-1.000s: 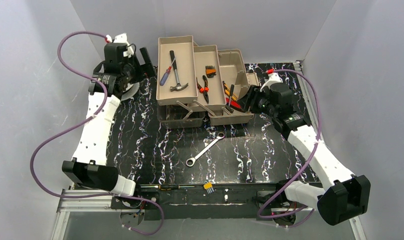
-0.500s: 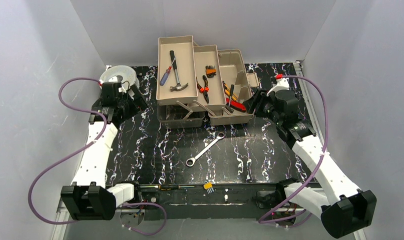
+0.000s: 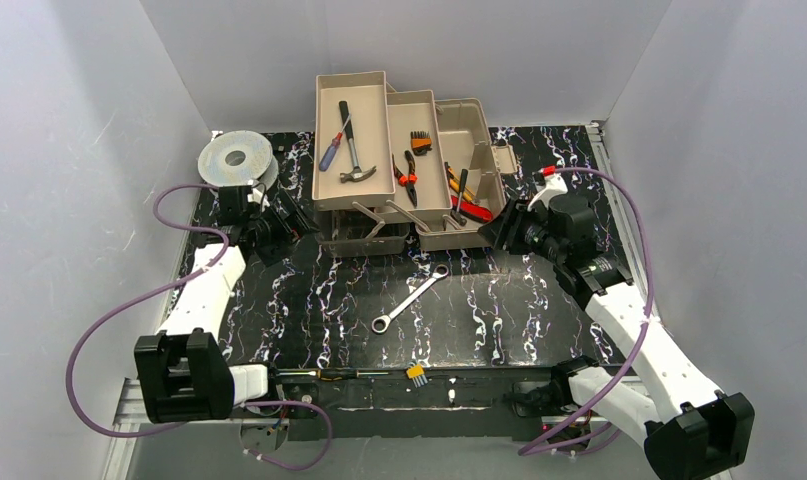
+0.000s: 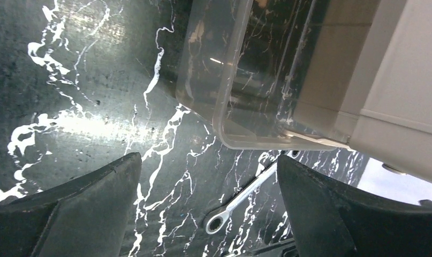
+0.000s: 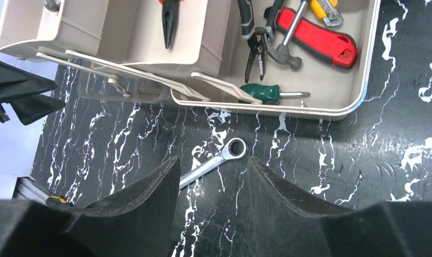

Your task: Pack the tool kit

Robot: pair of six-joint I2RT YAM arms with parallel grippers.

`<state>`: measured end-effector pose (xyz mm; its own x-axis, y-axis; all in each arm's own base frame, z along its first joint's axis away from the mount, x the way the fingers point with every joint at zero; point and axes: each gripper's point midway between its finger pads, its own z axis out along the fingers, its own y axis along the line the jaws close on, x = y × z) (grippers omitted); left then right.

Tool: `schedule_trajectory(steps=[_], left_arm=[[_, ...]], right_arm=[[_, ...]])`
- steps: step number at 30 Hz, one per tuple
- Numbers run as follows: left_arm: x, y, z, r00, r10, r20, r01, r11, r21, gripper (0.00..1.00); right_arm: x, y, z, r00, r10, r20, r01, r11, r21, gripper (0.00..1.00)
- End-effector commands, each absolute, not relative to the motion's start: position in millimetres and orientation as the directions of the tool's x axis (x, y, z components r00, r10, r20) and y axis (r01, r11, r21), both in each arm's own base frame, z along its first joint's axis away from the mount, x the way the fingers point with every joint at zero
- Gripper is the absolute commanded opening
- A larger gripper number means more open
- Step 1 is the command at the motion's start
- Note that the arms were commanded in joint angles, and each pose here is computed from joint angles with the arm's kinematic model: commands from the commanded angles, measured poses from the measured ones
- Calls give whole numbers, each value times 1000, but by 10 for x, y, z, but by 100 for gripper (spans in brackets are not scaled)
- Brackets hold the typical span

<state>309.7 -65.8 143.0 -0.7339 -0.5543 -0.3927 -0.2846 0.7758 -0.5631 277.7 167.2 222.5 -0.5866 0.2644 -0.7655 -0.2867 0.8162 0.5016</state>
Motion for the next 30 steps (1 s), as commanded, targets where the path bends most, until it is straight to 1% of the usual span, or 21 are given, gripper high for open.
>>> schedule_trajectory(steps=[1, 3, 6, 7, 10, 15, 19, 22, 24, 26, 30], left_arm=[[3168, -792, 1426, -731, -592, -340, -279, 713, -643, 98], [3193, -904, 1373, -740, -610, -285, -279, 663, -695, 98], [3253, -965, 1267, -731, -636, -248, -289, 617, -732, 97], [3270, -976, 1233, -731, -638, -241, -289, 610, -738, 95], [3341, -975, 1189, -729, -639, -244, -285, 607, -742, 91], [3442, -937, 1163, -713, -650, -263, -288, 613, -736, 86], [3435, -944, 1162, -709, -654, -266, -282, 608, -742, 84], [3396, -876, 1130, -696, -653, -297, -291, 636, -715, 84], [3417, -845, 1159, -688, -652, -318, -289, 649, -704, 79], [3459, -842, 1197, -684, -654, -323, -284, 647, -708, 77], [3524, -860, 1222, -681, -659, -321, -275, 636, -721, 76]], right_arm=[[2684, 1664, 2168, -616, 284, -735, -259, 808, 529, 57], [2693, 1630, 2116, -621, 299, -725, -227, 816, 531, 57], [2712, 1611, 2097, -615, 299, -730, -220, 824, 523, 57], [2713, 1613, 2095, -616, 297, -730, -221, 824, 522, 57], [2713, 1631, 2106, -619, 284, -732, -235, 822, 518, 57], [2704, 1647, 2099, -625, 273, -731, -246, 820, 516, 57], [2681, 1664, 2093, -633, 263, -728, -257, 816, 518, 57], [2673, 1646, 2072, -634, 256, -729, -254, 822, 510, 57], [2684, 1638, 2062, -631, 258, -732, -250, 825, 506, 57], [2679, 1650, 2057, -635, 254, -729, -255, 823, 508, 57], [2575, 1769, 2057, -669, 198, -716, -328, 786, 524, 57]])
